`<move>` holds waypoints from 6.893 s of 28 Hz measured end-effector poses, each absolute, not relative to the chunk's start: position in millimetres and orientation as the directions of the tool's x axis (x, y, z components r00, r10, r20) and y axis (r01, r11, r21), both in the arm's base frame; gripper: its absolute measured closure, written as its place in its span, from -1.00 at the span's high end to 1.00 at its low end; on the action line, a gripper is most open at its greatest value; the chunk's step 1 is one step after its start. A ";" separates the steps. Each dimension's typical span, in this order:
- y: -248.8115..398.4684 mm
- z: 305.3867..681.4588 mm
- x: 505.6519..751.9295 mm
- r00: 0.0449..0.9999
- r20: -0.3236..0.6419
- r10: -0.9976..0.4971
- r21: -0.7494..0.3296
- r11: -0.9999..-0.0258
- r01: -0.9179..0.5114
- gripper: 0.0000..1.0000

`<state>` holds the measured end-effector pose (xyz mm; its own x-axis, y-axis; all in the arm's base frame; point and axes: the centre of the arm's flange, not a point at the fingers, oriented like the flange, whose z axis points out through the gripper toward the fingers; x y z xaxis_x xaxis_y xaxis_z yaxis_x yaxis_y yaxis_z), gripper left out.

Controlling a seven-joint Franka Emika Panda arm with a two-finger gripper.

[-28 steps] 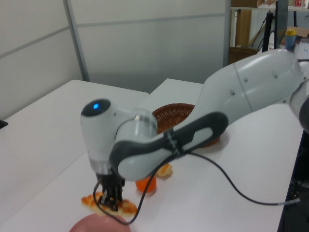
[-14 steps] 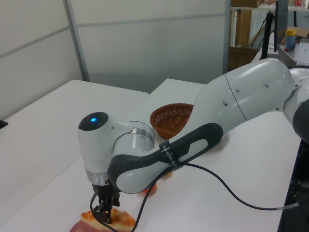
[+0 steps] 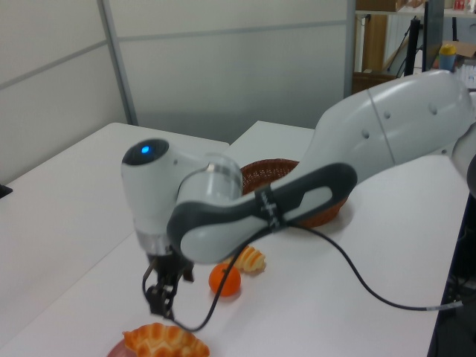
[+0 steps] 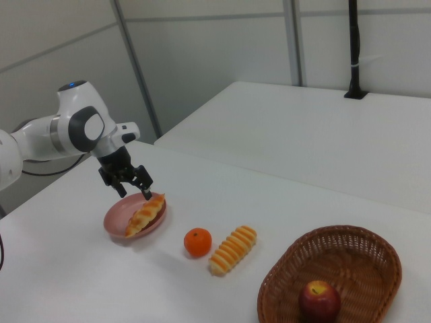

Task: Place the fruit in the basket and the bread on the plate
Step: 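Lower the gripper onto the orange and grasp it, then carry the orange to the basket and release beside the apple, then lower the gripper onto the striped bread roll and grasp it, then carry the striped roll to the pink plate and release it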

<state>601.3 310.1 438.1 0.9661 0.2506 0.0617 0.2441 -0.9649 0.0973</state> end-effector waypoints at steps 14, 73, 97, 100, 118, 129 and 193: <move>168.8 420.8 641.9 0.971 -0.036 0.235 0.121 -0.964 0.238 1.00; -72.6 458.0 670.3 0.995 0.098 0.028 0.113 -0.993 0.016 0.65; -194.4 393.3 676.5 0.989 0.149 0.010 0.153 -0.988 -0.014 0.99; -189.4 399.4 676.0 0.989 0.144 0.017 0.149 -0.989 -0.005 1.00; 29.0 402.1 671.3 0.988 0.000 0.157 0.036 -0.987 0.157 1.00; 53.4 306.4 668.6 0.981 -0.125 0.150 0.024 -0.988 0.154 0.99; 412.5 382.6 561.5 0.872 0.175 0.457 0.127 -0.889 0.440 0.30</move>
